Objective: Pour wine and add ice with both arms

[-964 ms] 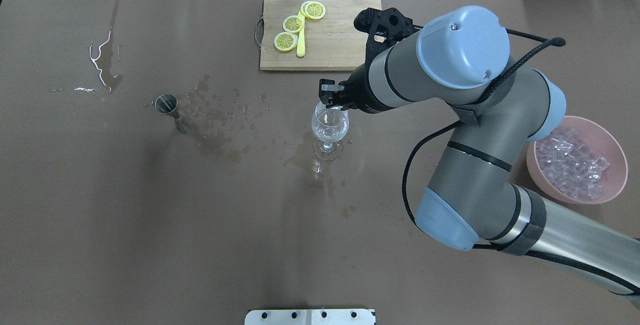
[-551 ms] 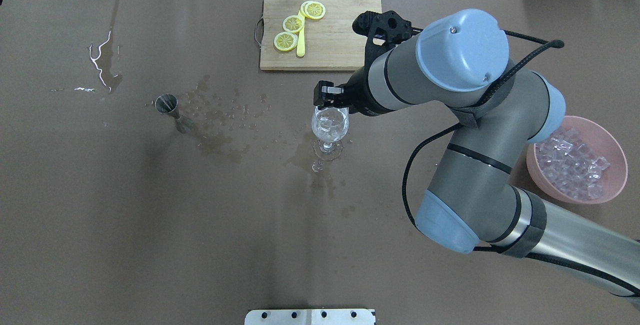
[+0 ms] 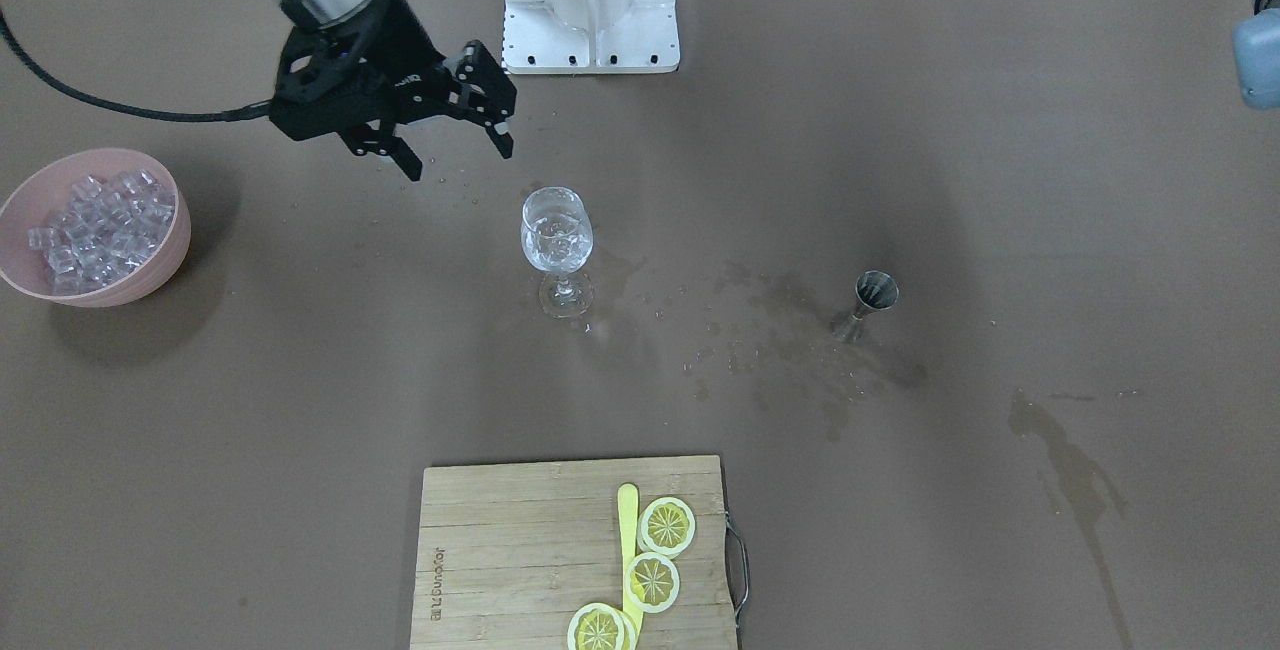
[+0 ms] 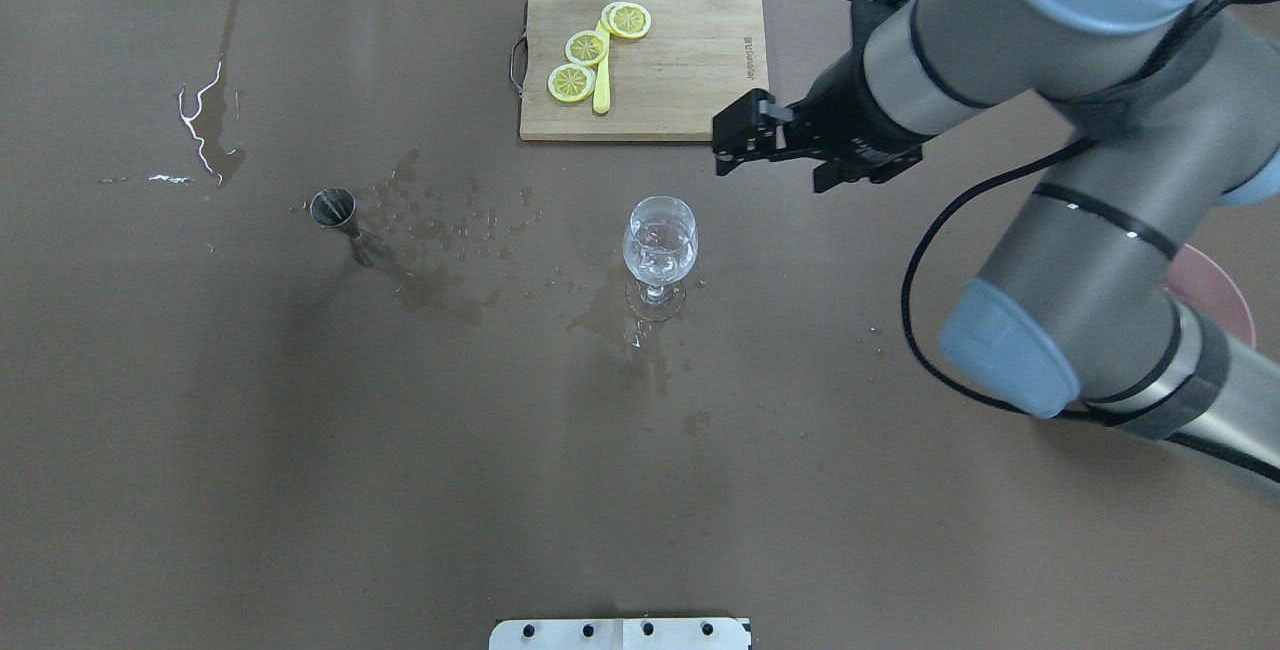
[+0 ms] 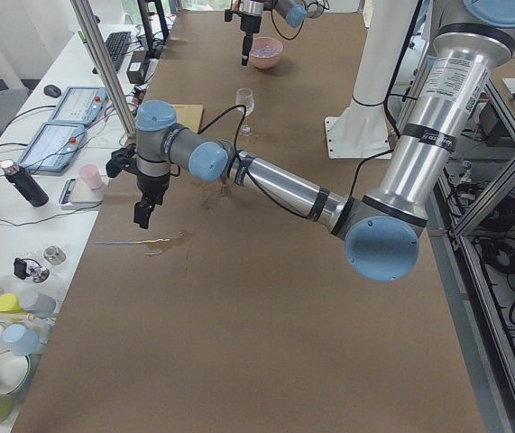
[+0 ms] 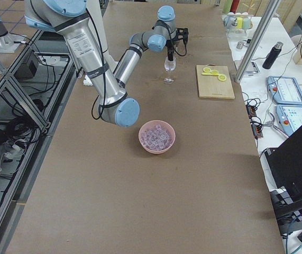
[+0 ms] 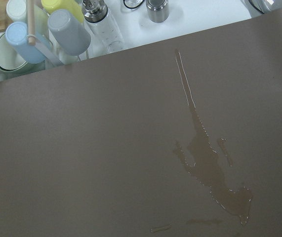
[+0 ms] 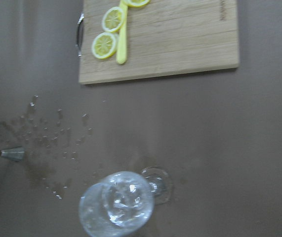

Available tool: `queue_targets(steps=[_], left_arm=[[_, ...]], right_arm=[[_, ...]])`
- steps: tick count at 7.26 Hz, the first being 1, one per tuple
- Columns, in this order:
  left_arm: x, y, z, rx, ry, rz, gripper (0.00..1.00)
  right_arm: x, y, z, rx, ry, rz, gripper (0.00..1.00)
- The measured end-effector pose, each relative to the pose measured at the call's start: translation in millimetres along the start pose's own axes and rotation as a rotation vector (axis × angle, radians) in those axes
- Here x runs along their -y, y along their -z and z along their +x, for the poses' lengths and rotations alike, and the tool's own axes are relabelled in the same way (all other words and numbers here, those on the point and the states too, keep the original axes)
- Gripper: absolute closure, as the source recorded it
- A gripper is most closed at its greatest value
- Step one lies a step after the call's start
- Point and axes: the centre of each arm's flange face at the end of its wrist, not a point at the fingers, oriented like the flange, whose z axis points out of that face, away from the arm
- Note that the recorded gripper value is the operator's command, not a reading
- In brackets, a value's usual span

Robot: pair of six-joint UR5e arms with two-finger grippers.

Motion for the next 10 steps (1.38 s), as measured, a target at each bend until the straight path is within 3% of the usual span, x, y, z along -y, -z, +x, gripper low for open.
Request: queue_targets(steps=[2,4,5,7,10], left_arm=[[-6.9,0.3,-40.0,0.003,-0.047,-0.014,0.01],[-43.8,-14.6,-80.5,-0.03,-0.104,-0.06,0.01],[-68.3,-20.8,-103.8,-0.04,-0.132,-0.079,0.01],[-106.4,-33.6,-152.9,-0.037,-0.136,-0.122,0.01],[-137.5,-37.6,-209.2,-0.041,0.007,-0.179,0.01]], right_arm=[[28.2,40.3,106.7,-0.134,0.083,-0.049,0.0],[52.3,69.9,220.3,-0.289,0.175,-0.158,0.0],[65.0,88.7,281.4,-0.337,0.184,-0.209,0.0],[76.8,108.9,411.8,-0.377,0.216,-0.293,0.0],[86.1,110.8,507.3,-0.385,0.178,-0.307,0.0]])
